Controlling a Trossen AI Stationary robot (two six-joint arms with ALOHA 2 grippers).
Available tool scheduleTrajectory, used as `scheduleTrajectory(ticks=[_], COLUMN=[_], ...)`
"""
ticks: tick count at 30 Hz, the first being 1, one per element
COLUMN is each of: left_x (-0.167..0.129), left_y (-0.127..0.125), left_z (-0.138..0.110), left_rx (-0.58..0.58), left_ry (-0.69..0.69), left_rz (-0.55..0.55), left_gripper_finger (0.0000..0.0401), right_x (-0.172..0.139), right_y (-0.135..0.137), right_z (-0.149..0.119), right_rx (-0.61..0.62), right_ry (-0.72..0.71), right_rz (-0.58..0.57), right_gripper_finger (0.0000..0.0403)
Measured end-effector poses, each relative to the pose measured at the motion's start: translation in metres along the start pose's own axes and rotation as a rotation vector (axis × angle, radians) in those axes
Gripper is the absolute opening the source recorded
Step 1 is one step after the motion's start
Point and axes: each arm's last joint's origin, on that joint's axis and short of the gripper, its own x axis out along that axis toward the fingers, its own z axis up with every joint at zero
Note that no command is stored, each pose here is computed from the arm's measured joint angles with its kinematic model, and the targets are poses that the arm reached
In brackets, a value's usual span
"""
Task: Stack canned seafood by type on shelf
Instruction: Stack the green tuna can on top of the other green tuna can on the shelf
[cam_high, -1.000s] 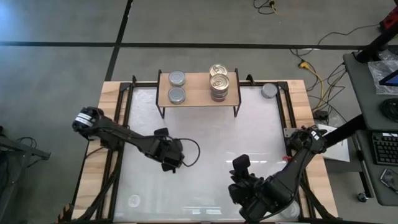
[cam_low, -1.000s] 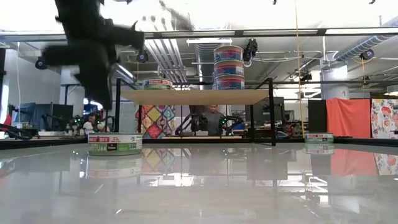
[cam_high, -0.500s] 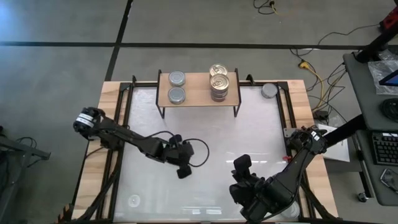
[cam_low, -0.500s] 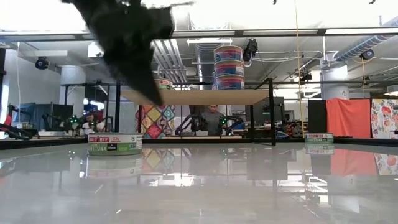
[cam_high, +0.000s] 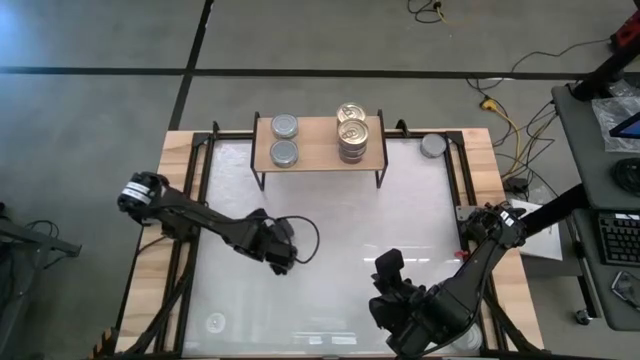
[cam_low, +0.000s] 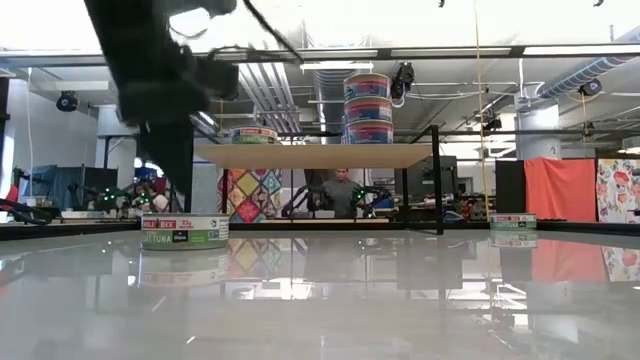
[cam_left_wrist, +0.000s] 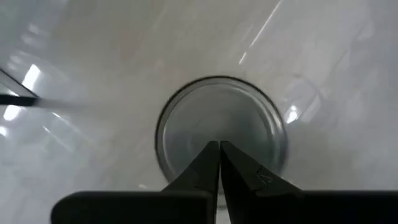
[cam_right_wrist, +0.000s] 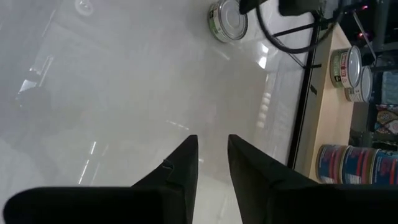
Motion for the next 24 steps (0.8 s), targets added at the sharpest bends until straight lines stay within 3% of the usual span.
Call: scheduleTrajectory(ticks=[4, 14, 20, 24], left_x=[0.015, 0.018, -0.008, -0.022], left_y=[0.0, -0.018, -0.018, -0.005], left_z=[-0.008, 0.006, 0.017, 0.014], left_rx=[-0.057, -0.075, -0.01, 0.034], left_ry=[-0.023, -0.157, -0.196, -0.128], left_rz=[-0.025, -0.196, -0.222, -0.144], left_gripper_finger=[0.0, 0.0, 0.0, 0.0], right_x=[0.001, 0.001, 0.002, 0.004], right_y=[0.001, 0.001, 0.0, -0.001], right_z=[0.0, 0.0, 0.001, 0.002], right_rx=[-0.001, 0.003, -0.005, 0.011], right_ry=[0.002, -0.001, -0.005, -0.001], right_rz=[0.0, 0.0, 0.001, -0.001], right_gripper_finger=[0.0086, 0.0077, 0.0064, 0.0061])
